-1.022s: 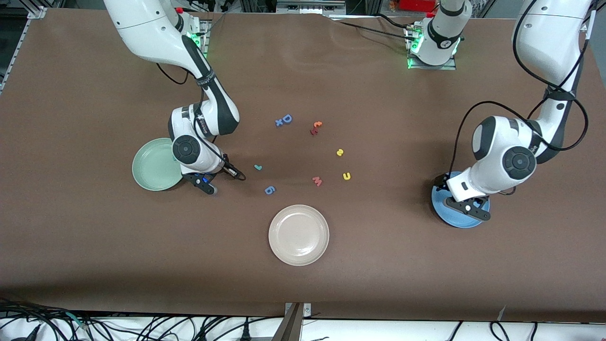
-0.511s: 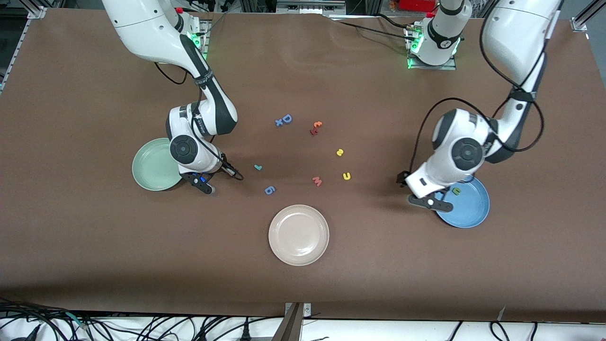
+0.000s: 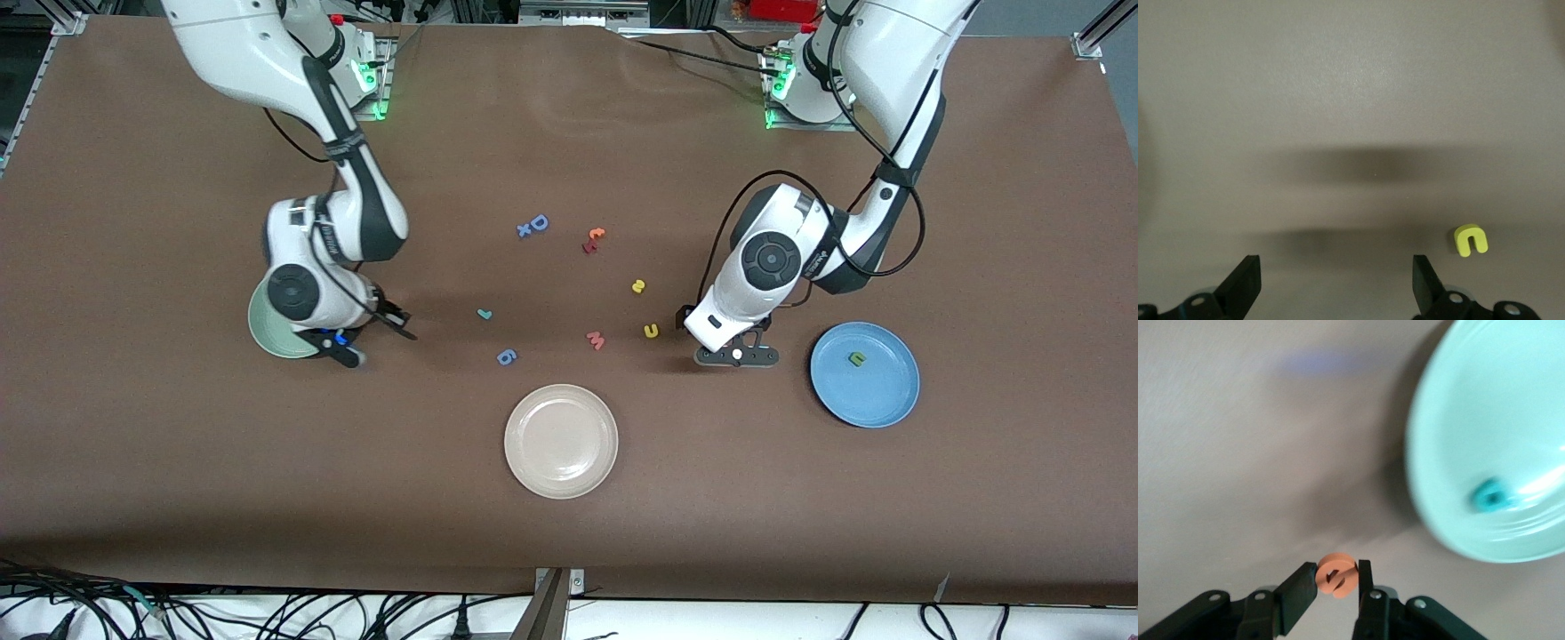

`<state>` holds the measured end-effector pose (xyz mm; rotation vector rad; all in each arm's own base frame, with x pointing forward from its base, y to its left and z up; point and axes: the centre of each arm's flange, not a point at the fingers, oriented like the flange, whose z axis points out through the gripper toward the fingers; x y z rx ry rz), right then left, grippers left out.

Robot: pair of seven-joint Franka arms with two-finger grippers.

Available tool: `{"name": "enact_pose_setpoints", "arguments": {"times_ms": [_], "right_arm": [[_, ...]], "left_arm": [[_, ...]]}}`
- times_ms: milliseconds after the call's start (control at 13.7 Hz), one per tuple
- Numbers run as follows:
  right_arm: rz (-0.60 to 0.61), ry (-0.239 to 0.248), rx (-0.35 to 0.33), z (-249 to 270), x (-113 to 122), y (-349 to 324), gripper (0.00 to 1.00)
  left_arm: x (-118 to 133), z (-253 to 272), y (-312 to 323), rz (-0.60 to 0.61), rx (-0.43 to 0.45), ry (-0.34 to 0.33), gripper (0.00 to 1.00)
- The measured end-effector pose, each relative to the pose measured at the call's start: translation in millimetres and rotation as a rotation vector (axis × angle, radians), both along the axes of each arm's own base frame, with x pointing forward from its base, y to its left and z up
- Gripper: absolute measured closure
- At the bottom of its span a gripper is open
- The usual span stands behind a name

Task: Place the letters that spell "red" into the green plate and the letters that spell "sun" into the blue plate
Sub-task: 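Carry the orange e to the green plate while the left gripper withdraws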

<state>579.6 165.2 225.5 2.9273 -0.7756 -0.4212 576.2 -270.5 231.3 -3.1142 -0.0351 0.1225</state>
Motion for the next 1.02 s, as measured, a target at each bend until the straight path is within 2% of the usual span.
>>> {"name": "enact_pose_setpoints", "arguments": {"times_ms": [219, 584, 949, 1022], "right_arm": [[0.06, 0.032, 0.019, 25.2, 7.1, -60.6, 0.69], [0.14, 0.089, 0.054, -0.8, 1.0, -156.2, 0.69], [0.149, 0.098, 0.051, -37.2, -3.4, -161.4, 0.69], [0.15, 0.098, 0.052, -38.3, -3.4, -159.5, 0.63]], "left_arm": [[-2.8, -10.9, -20.3, 0.07, -0.012, -0.02, 0.01], [-9.7, -32.5, -53.0, 0.122, -0.027, -0.029, 0.02], [-8.2, -39.5, -67.9, 0.133, -0.033, -0.031, 0.05], [-9.8, -41.4, -72.1, 0.128, -0.033, -0.029, 0.06]]}}
